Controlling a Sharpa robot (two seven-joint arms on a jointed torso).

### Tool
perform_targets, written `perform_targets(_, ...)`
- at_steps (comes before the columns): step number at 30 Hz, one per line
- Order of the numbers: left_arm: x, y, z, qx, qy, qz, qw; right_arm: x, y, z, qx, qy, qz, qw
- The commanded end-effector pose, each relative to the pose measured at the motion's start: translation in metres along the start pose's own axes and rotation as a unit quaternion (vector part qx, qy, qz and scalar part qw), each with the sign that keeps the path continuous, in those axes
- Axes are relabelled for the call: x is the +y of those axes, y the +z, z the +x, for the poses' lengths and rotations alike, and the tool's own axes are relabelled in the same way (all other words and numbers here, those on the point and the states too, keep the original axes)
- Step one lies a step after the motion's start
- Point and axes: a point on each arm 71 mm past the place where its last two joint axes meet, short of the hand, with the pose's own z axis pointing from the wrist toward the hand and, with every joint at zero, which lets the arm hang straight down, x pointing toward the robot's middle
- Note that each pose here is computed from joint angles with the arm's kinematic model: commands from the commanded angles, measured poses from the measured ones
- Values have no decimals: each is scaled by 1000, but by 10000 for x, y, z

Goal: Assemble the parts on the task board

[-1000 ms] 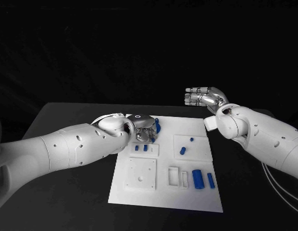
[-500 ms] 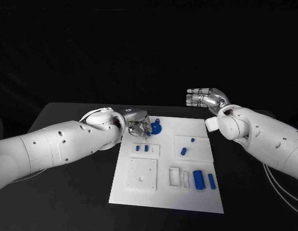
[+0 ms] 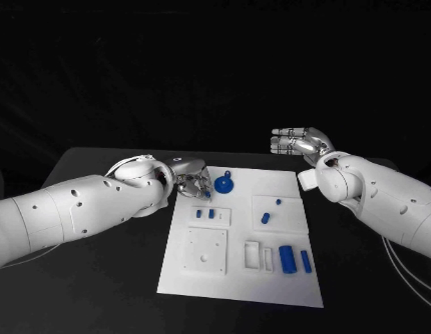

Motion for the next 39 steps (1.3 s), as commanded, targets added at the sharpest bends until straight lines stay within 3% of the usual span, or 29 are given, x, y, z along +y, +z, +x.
perform_targets(1, -12, 17, 7, 9, -4, -2, 1000, 7, 1, 23, 9, 1, -5, 1000)
perform_targets(15, 12, 100, 48, 18, 1, -6, 1000, 9, 6, 56, 12, 3, -6, 1000)
perform_targets(39, 11, 130, 123, 38, 1, -9, 999, 8, 5, 76, 15, 4, -6, 1000)
